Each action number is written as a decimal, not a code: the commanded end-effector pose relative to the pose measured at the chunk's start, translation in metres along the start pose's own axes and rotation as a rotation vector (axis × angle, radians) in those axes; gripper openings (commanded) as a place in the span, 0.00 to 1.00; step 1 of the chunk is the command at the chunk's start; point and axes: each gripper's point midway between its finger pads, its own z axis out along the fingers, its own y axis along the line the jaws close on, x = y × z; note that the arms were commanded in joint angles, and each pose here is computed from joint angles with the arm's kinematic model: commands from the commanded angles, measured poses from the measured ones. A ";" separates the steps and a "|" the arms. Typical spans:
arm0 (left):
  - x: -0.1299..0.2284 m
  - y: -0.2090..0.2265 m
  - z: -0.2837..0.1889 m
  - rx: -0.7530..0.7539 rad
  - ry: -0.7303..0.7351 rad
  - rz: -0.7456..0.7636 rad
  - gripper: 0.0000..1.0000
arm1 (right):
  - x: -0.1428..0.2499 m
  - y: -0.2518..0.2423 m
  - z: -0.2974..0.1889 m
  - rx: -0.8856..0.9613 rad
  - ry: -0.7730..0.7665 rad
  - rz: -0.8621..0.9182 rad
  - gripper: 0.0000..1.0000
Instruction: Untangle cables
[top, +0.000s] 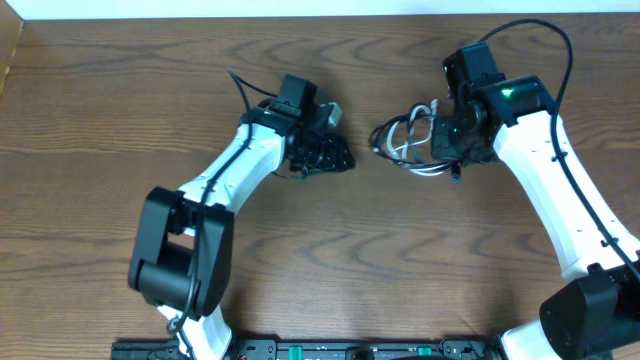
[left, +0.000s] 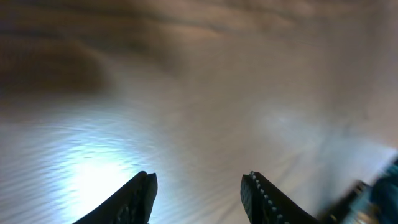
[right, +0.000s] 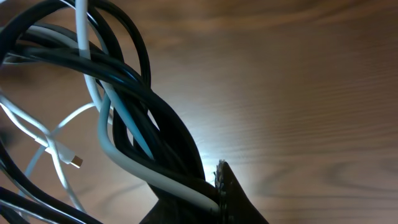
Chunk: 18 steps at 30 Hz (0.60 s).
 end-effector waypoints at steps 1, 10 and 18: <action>-0.030 0.006 -0.046 -0.126 -0.173 0.061 0.49 | -0.028 -0.044 -0.018 0.287 -0.163 -0.012 0.01; -0.044 -0.043 -0.108 -0.013 -0.352 0.103 0.66 | -0.052 -0.014 -0.016 0.311 -0.277 -0.176 0.01; -0.064 -0.063 -0.105 0.128 -0.394 0.011 0.80 | -0.034 0.045 -0.009 0.084 -0.231 -0.294 0.01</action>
